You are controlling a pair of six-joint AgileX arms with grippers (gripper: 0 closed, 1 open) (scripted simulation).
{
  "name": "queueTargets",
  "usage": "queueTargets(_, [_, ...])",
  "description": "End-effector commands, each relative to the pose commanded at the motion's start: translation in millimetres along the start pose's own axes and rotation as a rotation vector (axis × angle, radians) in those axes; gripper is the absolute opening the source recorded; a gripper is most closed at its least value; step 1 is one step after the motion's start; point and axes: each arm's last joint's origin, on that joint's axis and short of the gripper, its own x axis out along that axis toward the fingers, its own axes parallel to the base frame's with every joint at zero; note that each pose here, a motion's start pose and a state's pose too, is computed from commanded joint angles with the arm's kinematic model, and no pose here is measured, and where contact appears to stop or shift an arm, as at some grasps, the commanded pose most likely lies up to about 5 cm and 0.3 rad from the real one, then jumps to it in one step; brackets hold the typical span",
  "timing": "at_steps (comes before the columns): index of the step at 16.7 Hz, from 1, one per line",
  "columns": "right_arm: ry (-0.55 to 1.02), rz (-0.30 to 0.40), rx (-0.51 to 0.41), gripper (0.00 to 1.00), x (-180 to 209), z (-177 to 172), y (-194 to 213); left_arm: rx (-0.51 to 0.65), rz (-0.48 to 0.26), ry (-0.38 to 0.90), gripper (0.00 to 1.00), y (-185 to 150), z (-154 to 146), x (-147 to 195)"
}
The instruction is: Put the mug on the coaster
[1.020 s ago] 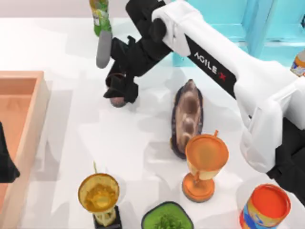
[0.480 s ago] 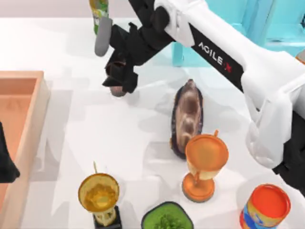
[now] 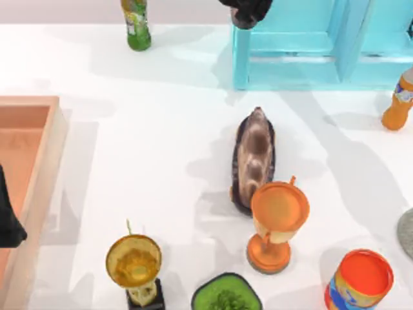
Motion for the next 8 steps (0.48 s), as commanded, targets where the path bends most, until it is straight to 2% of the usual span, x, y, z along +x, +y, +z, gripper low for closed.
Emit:
queueTargets(4, [0.058,-0.224,0.239,0.00,-98,-56,-1,0.000,0.000,0.000,1.00,0,0,0])
queueTargets(8, [0.097,-0.406,0.488,0.00,-160,-136,39,0.000,0.000,0.000,1.00,0,0,0])
